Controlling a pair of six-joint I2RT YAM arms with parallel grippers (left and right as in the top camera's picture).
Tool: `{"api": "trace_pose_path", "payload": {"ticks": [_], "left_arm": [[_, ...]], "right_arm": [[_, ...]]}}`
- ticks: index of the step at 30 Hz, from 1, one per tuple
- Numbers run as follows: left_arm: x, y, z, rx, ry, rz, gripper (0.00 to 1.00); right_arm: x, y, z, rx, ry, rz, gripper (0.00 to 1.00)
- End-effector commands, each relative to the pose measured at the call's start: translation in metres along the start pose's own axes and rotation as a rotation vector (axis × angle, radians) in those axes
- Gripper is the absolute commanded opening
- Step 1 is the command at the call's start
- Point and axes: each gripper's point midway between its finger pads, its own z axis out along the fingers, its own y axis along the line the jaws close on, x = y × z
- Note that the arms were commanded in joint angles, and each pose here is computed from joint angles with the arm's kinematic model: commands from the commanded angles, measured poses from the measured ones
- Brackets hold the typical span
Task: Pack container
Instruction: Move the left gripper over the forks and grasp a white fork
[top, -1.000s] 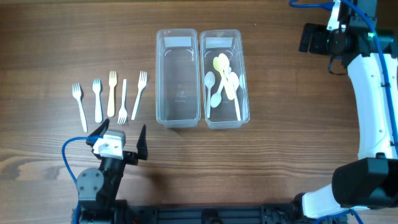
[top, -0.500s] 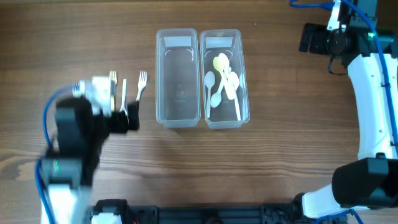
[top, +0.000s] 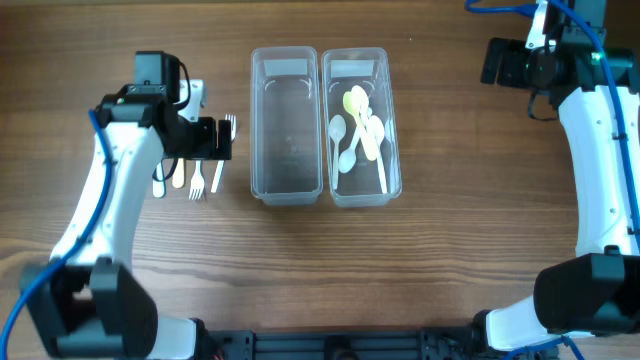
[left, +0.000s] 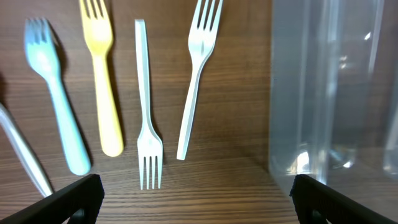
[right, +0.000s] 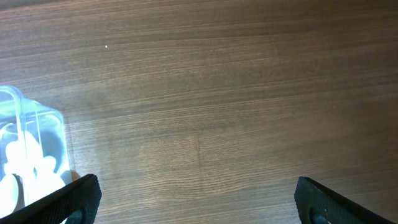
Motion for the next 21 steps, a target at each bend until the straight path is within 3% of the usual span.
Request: {"api": "trace_pose_path", "payload": {"ticks": [1,5,9,15,16,19,21], "left_arm": [[-0.001,0.002,0.016,-0.010,0.040,0.015,0.99],[0.000,0.001,0.030,0.004,0.072,0.007,0.81],[0.001,-0.015,0.031,0.097,0.081,-0.007,0.99],[-0.010,-0.009,0.031,0.082,0.035,-0.011,1.00],[-0.013,-0.008,0.031,0.081,0.024,-0.013,0.84],[-0.015,-0.002,0.032,0.064,0.013,-0.021,0.77],[-0.015,0.002,0.031,0.054,0.013,-0.027,0.64]], "right_arm": [[0.000,-0.001,0.003,0.013,0.003,-0.009,1.00],[0.000,-0.001,0.003,0.013,0.004,-0.009,1.00],[0.000,-0.001,0.003,0.013,0.004,-0.009,1.00],[0.000,-0.001,0.003,0.013,0.004,-0.009,1.00],[0.000,-0.001,0.003,0.012,0.003,-0.009,1.00],[0.000,-0.001,0.003,0.012,0.004,-0.009,1.00],[0.000,-0.001,0.003,0.012,0.004,-0.010,1.00]]}}
